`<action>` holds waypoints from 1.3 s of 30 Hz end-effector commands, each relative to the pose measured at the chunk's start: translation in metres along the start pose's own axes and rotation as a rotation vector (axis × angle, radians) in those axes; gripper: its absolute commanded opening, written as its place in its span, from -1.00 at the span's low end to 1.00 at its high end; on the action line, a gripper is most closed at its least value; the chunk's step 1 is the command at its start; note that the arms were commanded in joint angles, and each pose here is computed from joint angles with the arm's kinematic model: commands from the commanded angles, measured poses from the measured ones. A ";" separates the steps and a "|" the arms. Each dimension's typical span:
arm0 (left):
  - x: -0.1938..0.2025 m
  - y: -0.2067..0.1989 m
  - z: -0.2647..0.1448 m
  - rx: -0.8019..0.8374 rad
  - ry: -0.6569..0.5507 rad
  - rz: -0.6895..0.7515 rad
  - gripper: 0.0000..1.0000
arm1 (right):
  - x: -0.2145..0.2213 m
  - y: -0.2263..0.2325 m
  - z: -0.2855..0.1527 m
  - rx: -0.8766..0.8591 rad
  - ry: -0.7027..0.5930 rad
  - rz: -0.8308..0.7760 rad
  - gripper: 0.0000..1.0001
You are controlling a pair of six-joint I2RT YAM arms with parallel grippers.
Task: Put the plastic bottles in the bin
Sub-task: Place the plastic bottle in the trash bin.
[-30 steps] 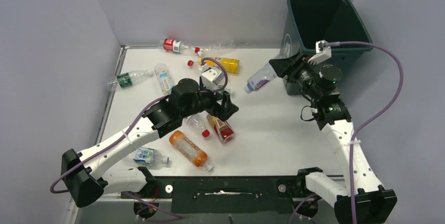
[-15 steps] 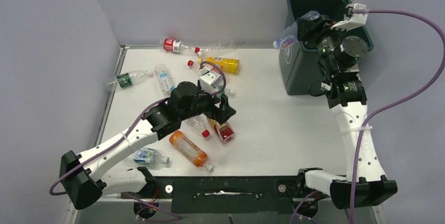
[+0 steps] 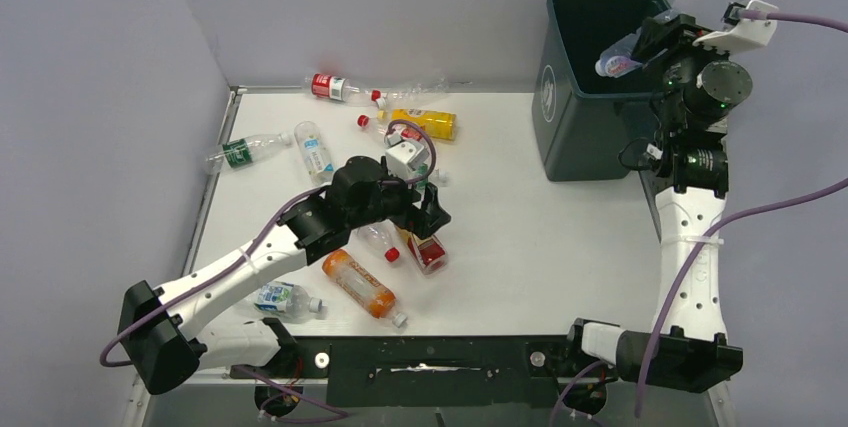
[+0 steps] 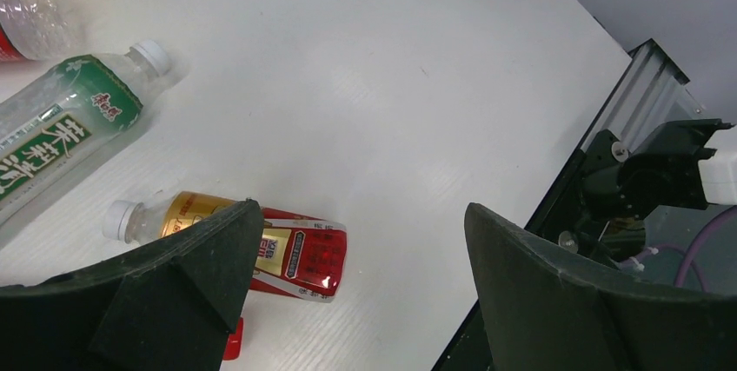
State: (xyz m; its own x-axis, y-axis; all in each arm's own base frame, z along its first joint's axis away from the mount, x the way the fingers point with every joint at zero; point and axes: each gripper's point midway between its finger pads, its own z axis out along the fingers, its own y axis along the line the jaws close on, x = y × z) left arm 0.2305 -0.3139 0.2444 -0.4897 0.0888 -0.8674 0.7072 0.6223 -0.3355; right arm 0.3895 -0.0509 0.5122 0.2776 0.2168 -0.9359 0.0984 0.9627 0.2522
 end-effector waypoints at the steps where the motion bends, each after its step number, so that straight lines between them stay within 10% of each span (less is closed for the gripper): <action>1: -0.021 -0.003 0.002 -0.006 -0.033 -0.016 0.74 | -0.017 -0.019 0.012 0.033 -0.058 -0.014 -0.09; 6: -0.017 0.004 0.006 -0.048 -0.015 -0.040 0.74 | 0.012 -0.037 0.030 0.037 0.026 -0.016 0.00; 16: -0.007 0.021 0.006 -0.135 0.013 -0.088 0.74 | 0.056 -0.030 0.060 -0.043 0.221 -0.010 0.84; 27: 0.000 0.046 0.001 -0.215 0.017 -0.165 0.76 | 0.050 0.035 0.008 -0.184 0.277 -0.052 0.90; 39: -0.009 0.100 -0.042 -0.347 -0.064 -0.278 0.76 | 0.164 0.161 -0.120 -0.532 0.600 -0.045 0.81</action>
State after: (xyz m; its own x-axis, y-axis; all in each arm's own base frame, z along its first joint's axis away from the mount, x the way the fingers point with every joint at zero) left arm 0.2793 -0.2386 0.2108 -0.6398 -0.0813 -0.7642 0.3630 0.8445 -0.3937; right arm 0.3500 0.1265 0.4199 -0.1689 0.1610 -0.9724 -0.3810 0.8992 0.2151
